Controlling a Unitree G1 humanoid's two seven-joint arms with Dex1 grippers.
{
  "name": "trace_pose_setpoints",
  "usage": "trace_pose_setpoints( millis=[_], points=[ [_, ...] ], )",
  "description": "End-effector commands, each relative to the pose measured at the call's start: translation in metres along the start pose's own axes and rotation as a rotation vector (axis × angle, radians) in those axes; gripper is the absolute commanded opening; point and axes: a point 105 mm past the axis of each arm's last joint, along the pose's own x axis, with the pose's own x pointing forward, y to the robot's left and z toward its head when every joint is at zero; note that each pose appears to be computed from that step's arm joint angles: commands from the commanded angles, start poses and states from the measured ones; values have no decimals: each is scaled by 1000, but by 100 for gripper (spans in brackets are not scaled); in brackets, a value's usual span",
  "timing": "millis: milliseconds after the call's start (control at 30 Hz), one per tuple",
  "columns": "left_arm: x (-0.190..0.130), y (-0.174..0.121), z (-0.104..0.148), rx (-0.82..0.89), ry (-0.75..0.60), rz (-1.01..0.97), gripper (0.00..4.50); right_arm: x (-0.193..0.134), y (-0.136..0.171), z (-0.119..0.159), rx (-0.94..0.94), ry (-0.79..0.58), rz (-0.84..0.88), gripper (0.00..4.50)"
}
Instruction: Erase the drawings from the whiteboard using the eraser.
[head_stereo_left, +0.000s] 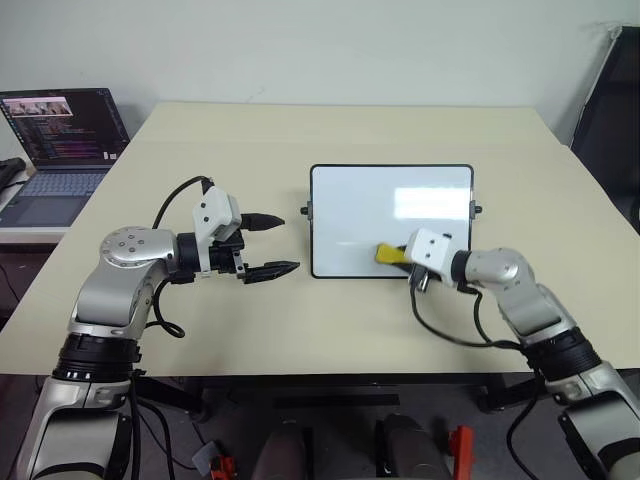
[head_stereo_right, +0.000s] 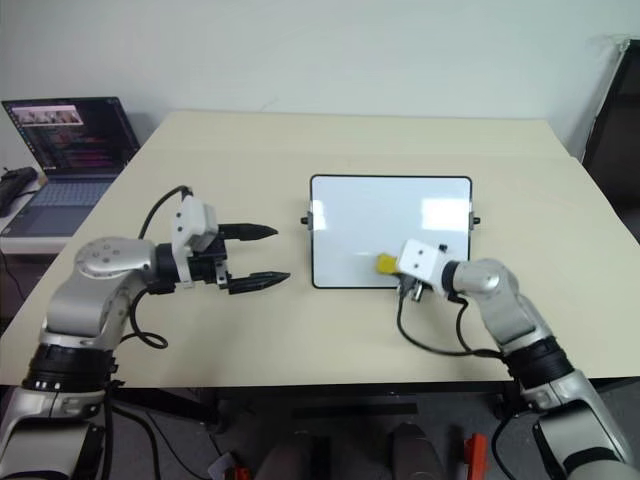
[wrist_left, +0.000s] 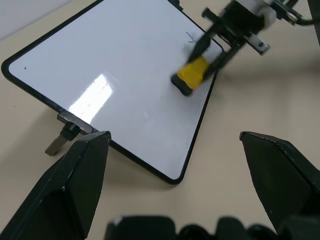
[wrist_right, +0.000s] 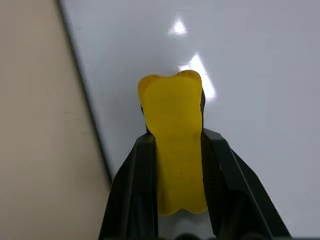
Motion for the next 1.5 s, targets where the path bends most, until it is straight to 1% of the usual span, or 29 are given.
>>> trace_pose_setpoints(
  millis=[33,200,333,467,500,567,667,733,800,900,967,1067,1167,1233,1300,1400,1500],
  points=[
    [-1,2,14,51,-28,-1,450,-12,-35,-9,-39,59,-156,83],
    [2,4,14,55,-25,-3,450,-10,-47,-7,-52,56,-238,83],
    [3,4,14,55,-28,-7,450,-4,-38,-9,-56,65,-212,82],
    [5,4,14,55,-30,-11,450,8,12,-1,5,37,0,82],
    [5,4,14,55,-30,-10,450,8,19,-1,18,35,35,82],
    [4,4,14,55,-28,-7,450,3,21,-4,60,36,49,82],
    [3,3,14,57,-25,-4,450,-12,12,-6,88,19,51,81],
    [2,3,14,58,-24,-2,450,-25,0,-1,125,-20,37,81],
    [1,3,13,58,-22,0,450,-39,-16,11,169,-87,11,81],
    [0,4,14,60,-22,3,450,-68,-36,37,217,-201,11,81],
    [0,6,17,63,-25,5,450,-87,-45,46,221,-233,16,81],
    [-2,7,21,70,-32,9,450,-112,-52,37,203,-187,1,81],
    [-4,8,25,80,-33,12,450,-136,-63,17,201,-115,-55,81],
    [-6,9,26,84,-31,15,450,-159,-70,5,204,-64,-98,81],
    [-7,9,26,86,-30,17,450,-175,-74,2,208,-55,-121,81],
    [-7,9,24,82,-28,16,450,-181,-73,2,202,-44,-123,81],
    [-5,9,22,75,-25,14,450,-174,-68,1,204,-41,-106,81]
  ],
)
